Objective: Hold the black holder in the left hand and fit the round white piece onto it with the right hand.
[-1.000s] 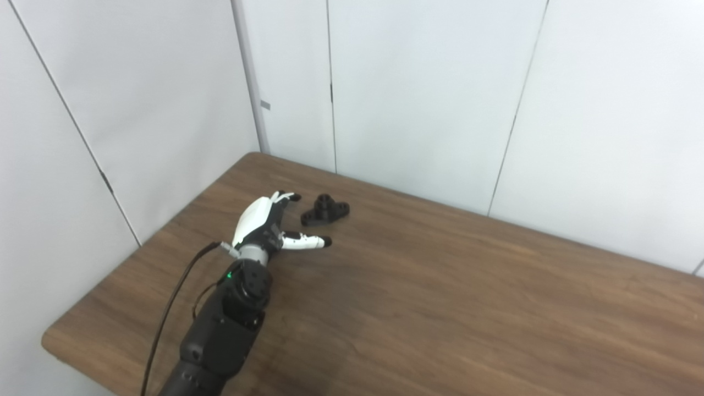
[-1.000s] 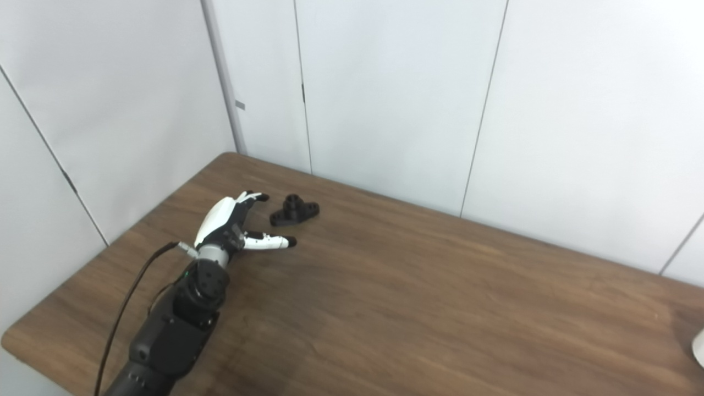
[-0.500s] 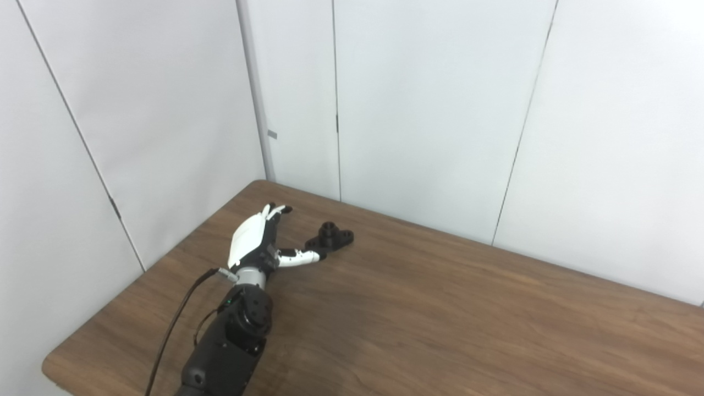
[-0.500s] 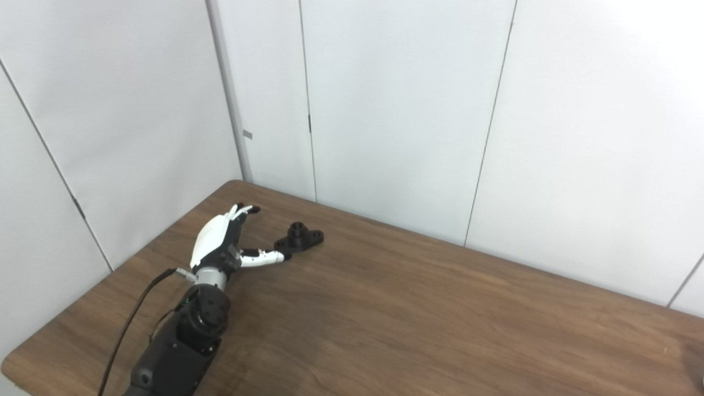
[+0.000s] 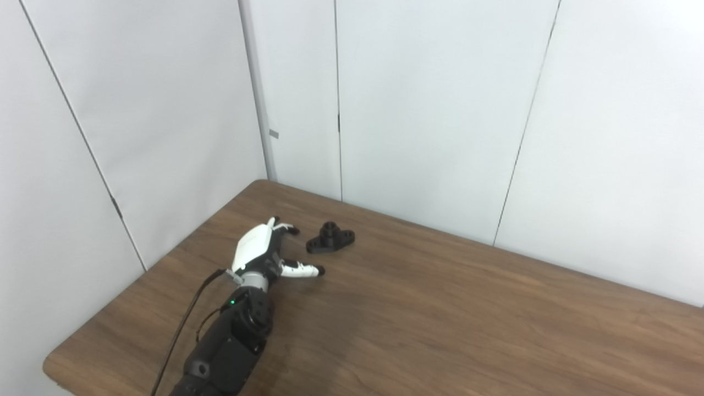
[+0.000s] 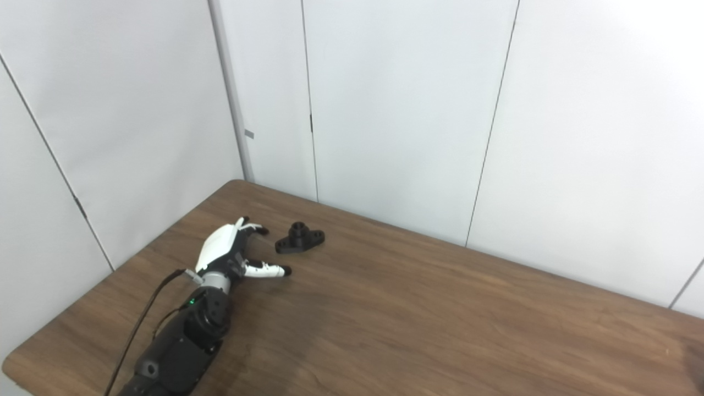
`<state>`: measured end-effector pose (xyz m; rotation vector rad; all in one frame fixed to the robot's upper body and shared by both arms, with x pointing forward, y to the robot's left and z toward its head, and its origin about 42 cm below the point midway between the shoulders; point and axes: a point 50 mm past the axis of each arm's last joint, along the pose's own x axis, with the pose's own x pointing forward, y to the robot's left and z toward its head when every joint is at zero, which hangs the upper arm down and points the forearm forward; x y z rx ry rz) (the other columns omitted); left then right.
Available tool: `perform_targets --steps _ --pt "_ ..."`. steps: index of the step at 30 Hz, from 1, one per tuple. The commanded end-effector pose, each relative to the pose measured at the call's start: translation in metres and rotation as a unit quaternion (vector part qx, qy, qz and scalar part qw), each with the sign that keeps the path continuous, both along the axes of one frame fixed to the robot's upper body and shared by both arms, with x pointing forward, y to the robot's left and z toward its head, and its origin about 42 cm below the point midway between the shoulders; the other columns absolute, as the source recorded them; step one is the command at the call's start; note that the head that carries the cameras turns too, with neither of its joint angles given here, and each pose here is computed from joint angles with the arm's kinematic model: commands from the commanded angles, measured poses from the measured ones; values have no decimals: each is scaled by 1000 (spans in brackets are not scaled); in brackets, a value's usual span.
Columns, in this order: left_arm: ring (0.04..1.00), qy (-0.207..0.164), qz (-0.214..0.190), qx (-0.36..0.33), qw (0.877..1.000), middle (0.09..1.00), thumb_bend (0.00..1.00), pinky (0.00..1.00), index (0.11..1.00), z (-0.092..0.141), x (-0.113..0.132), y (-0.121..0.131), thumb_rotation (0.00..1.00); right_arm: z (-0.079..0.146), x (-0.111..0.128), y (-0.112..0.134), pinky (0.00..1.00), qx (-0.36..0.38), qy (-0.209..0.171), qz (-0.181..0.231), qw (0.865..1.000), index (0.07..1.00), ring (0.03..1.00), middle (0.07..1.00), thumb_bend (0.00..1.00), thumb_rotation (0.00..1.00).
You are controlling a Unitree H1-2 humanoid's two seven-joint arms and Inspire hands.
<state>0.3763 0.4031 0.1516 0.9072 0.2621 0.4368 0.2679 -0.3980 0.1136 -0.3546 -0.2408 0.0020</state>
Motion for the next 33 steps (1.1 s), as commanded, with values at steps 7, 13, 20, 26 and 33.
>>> perform_targets --steps 7,13,20,26,33 --pt "1000 -24 4 47 999 1000 994 1000 750 24 25 3 298 -48 -39 13 873 37 68 -20 997 738 763 746 627 683" --pt "1000 -19 1 41 999 1000 985 1000 733 20 31 0 290 -47 -43 14 856 44 68 -21 997 689 694 694 620 660" --pt "1000 -10 0 47 999 1000 989 1000 733 12 37 -4 298 -44 -50 16 823 42 68 -24 996 696 708 732 572 626" --pt "1000 -7 -4 49 999 1000 995 1000 739 8 42 -9 294 -43 -57 17 796 30 70 -28 997 737 763 795 577 650" --pt "1000 -4 -15 32 999 1000 974 1000 714 4 51 -15 243 -41 -65 19 763 28 75 -31 996 768 796 824 592 668"
